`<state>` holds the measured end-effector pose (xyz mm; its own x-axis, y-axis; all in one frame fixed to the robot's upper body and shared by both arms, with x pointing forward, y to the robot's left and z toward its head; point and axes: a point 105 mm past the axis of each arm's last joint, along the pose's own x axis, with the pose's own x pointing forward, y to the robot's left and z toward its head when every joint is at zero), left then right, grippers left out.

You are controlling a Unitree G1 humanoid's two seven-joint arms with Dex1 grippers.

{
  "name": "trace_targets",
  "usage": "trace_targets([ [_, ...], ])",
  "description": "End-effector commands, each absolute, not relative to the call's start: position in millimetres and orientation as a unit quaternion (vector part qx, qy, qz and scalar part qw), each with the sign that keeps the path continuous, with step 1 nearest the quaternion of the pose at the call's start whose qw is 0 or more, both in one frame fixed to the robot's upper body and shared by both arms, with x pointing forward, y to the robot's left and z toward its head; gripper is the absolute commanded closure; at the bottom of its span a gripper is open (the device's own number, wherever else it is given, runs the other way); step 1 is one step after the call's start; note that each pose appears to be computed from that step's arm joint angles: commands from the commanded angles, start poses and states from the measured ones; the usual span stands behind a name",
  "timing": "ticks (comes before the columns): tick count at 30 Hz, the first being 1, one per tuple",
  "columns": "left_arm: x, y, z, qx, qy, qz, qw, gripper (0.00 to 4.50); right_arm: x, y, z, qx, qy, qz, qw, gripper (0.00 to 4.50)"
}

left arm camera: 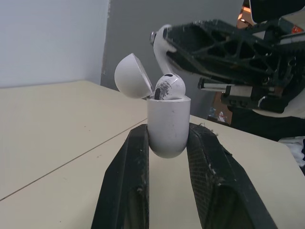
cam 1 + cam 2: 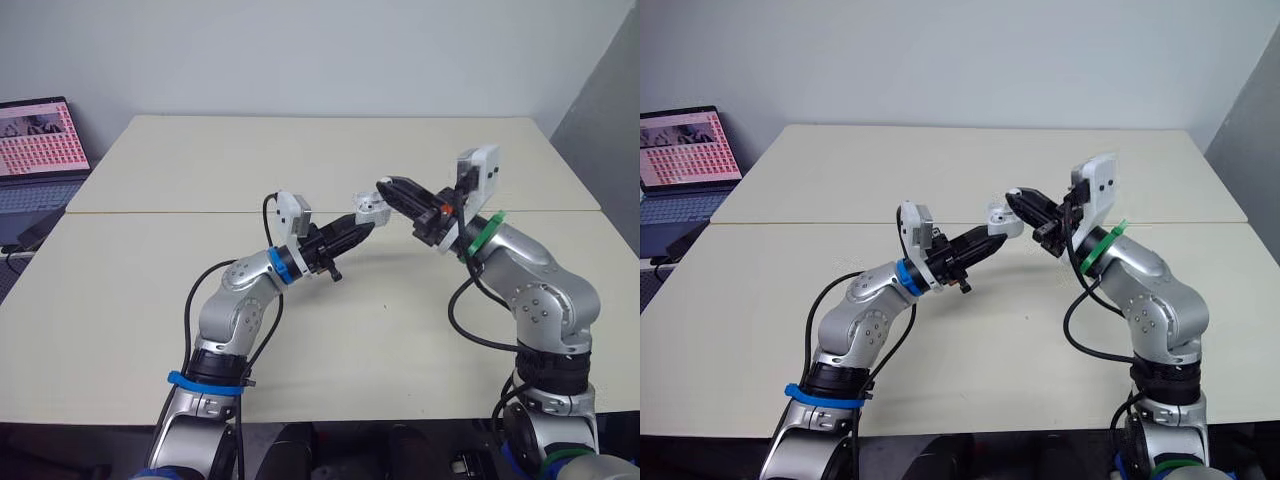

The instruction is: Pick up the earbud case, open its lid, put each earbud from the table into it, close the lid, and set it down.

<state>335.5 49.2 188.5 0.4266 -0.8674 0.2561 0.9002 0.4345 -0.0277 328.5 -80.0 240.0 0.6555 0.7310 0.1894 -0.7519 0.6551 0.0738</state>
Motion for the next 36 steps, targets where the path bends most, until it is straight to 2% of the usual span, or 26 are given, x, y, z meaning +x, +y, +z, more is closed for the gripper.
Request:
trace_targets([
  [1,331,45,206,-0.07,-0.134,-0.538,0.829,3.71,324,-80,249,0.055,-0.097,0.407,0.906,4.08],
  [15,329,43,210,-0.065,-0.143,-0.541,0.826,3.71,325,-85,233,0.017,-0.088,0.393,0.915,4.08],
  [20,330,42,209,-0.064,-0.14,-0.542,0.826,3.71,318,-81,235,0.038,-0.079,0.42,0.903,2.43],
  [27,330,43,207,-0.066,-0.136,-0.544,0.825,3.71,308,-101,274,0.11,-0.1,0.441,0.885,2.43],
  [31,327,46,201,-0.049,-0.129,-0.55,0.824,3.71,313,-127,300,0.149,-0.108,0.413,0.892,2.43],
  [34,320,45,192,-0.01,-0.123,-0.574,0.809,3.71,332,-140,283,0.151,-0.043,0.377,0.913,2.43],
  [36,313,44,186,0.014,-0.117,-0.596,0.794,3.71,340,-141,250,0.085,0.034,0.371,0.924,2.59],
])
